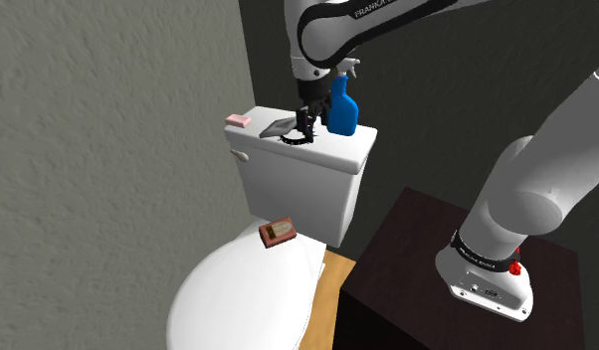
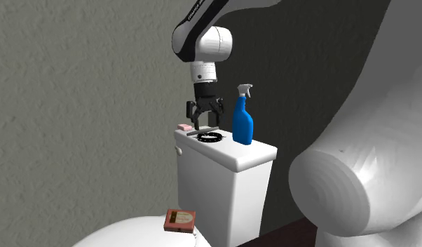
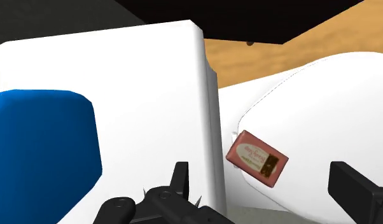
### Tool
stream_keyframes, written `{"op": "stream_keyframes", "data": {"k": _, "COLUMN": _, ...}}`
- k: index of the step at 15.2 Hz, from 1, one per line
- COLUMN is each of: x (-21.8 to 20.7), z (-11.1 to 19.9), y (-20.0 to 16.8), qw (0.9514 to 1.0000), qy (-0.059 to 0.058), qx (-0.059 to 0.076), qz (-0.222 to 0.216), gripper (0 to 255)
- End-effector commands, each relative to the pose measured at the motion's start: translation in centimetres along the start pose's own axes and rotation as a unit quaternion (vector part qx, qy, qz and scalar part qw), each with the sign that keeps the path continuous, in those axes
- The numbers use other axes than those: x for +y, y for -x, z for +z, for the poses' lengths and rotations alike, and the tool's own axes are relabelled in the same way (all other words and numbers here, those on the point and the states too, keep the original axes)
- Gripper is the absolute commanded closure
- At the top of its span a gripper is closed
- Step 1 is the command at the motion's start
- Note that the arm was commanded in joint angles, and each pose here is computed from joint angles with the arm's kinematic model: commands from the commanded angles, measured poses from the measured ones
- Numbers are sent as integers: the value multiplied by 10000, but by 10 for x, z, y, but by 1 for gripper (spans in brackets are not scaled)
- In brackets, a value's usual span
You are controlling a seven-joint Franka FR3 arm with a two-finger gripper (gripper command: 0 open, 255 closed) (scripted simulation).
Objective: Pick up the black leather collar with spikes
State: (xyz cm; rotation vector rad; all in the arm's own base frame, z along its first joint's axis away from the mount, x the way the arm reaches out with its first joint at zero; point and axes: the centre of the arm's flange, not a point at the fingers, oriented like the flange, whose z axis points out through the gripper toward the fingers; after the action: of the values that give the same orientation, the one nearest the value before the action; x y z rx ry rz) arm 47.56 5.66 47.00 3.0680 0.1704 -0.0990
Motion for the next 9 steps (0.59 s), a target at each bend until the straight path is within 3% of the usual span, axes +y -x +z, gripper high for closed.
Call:
{"op": "stream_keyframes", "data": {"k": 1, "x": 1, "z": 9, "y": -25, "qw": 9999, "qy": 112, "qx": 56, "qz": 44, "gripper": 0}}
{"op": "stream_keyframes", "data": {"k": 9, "x": 6, "z": 41, "y": -111, "qw": 9981, "qy": 522, "qx": 240, "qz": 213, "gripper": 0}}
